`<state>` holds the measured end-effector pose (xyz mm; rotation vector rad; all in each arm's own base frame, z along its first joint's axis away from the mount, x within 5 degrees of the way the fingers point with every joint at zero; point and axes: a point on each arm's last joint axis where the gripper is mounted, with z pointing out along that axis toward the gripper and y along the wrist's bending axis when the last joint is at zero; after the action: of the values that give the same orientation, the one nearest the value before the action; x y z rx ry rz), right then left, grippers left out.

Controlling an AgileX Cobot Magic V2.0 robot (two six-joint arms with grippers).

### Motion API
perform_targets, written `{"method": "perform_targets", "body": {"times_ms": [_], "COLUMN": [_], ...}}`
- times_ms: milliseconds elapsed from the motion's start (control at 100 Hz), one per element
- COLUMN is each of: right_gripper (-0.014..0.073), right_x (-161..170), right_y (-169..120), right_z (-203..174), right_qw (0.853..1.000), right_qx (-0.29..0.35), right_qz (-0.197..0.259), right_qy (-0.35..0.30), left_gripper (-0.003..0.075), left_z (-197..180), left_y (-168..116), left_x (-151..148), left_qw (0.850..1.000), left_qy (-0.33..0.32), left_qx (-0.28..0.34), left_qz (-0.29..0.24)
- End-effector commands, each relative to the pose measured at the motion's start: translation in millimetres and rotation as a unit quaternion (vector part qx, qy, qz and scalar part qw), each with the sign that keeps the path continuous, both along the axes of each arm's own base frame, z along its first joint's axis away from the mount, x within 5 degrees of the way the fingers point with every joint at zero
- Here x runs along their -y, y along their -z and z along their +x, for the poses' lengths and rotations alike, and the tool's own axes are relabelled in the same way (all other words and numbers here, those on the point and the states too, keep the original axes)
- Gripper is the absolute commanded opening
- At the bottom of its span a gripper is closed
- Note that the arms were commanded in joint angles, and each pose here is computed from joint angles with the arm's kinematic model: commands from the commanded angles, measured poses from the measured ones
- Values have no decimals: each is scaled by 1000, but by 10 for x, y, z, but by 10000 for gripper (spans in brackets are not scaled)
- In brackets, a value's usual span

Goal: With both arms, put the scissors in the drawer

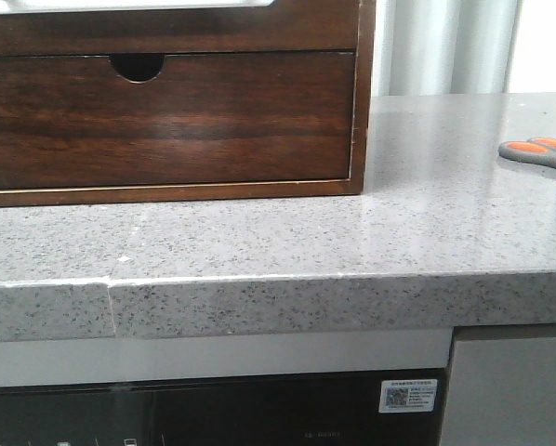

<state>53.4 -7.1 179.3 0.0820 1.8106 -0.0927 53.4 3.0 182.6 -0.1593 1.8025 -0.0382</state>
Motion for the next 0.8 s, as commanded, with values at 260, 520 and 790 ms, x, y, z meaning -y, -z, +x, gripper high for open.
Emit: {"method": "perform_targets", "body": {"times_ms": [260,520,790], "right_gripper": [-106,-106,-106], "right_x": [-1,-18,-22], "right_y": [-1,-185,-221], "right_z": [-1,18,17], "right_qw": [1000,992,990], "right_qx": [22,124,143], "right_qz": [-7,-11,-12], "right_qy": [0,-10,-12], "left_gripper": [4,4,4], "left_z": [-1,2,6], "left_y": [-34,-60,-105], "left_x": [-3,-4,-4], "left_qw": [999,998,996], "left_qy": [-2,-2,-2], "left_qx": [49,63,88], "left_qz": [4,5,7]}}
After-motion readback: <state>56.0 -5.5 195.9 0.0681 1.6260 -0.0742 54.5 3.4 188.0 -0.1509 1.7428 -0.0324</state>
